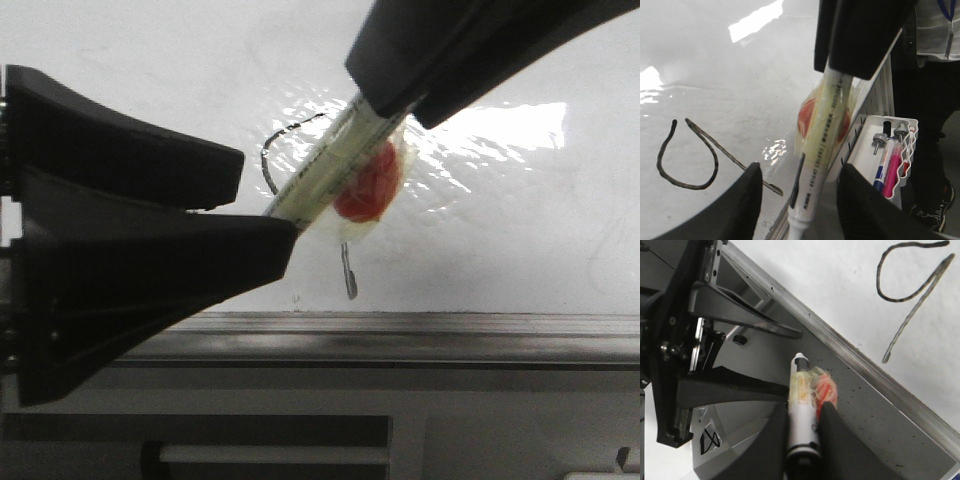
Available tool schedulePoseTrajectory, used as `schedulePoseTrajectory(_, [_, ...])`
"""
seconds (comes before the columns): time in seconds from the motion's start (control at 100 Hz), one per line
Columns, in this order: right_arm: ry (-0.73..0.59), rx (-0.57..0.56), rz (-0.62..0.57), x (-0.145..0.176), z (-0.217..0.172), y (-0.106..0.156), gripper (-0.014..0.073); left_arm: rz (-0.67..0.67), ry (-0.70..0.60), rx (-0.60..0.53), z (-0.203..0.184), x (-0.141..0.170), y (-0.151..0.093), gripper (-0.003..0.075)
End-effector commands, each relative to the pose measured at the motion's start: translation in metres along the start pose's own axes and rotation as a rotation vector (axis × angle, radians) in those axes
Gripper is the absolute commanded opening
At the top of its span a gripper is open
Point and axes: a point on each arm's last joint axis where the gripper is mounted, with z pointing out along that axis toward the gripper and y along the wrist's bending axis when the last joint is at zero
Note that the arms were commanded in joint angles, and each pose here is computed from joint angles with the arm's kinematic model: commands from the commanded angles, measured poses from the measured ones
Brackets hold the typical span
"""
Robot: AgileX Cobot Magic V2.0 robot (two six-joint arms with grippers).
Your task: Write number 9 on whiteboard
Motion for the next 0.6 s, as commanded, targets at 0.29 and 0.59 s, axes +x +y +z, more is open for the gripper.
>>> schedulePoseTrajectory(0.29, [-0.093, -0.067, 0.039, -0.011, -0.0082, 0.0079, -0.0061, -0.017, -0.097, -0.021, 0.0073, -0.0116, 0.0023, 0.0239])
schedulePoseTrajectory(0.59, [-0.093, -0.07, 0.042, -0.011, -0.0082, 0.0082, -0.0061, -0.017, -0.097, -0.021, 0.0073, -0.0116, 0.0023, -0.002])
